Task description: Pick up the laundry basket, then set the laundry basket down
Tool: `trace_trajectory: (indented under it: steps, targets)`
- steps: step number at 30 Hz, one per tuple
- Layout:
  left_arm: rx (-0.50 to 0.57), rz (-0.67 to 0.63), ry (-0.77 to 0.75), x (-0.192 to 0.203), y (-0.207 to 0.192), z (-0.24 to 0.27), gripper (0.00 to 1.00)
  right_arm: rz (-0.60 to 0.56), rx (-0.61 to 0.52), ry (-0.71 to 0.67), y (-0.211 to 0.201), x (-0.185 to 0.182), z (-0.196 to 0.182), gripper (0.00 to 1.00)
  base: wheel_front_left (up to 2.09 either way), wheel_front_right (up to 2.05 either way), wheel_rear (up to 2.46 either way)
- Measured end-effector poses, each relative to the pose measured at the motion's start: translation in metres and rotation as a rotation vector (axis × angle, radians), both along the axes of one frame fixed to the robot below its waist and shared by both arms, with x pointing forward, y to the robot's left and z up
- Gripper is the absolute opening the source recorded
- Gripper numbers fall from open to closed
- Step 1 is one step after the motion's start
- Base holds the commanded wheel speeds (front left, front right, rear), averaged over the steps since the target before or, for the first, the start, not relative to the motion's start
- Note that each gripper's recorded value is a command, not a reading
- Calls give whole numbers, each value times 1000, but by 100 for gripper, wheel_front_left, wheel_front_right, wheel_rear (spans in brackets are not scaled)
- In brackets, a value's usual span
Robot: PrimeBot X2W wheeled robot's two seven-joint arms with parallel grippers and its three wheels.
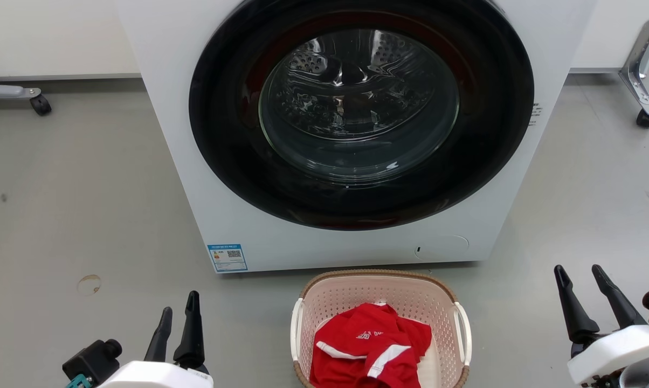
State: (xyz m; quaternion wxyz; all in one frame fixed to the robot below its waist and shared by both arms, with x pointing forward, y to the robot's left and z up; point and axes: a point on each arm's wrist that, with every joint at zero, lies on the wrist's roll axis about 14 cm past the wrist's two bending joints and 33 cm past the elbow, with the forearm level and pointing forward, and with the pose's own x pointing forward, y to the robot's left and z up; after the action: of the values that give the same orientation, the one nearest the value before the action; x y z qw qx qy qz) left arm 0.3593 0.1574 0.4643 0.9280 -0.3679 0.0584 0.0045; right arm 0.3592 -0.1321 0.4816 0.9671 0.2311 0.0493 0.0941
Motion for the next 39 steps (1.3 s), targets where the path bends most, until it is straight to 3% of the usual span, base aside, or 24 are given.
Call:
trace_trajectory:
  steps: [39]
  targets:
    - [459, -102, -91, -2, -12, 1, 100, 75, -366, -165, 11, -9, 9, 100, 0, 0, 0]
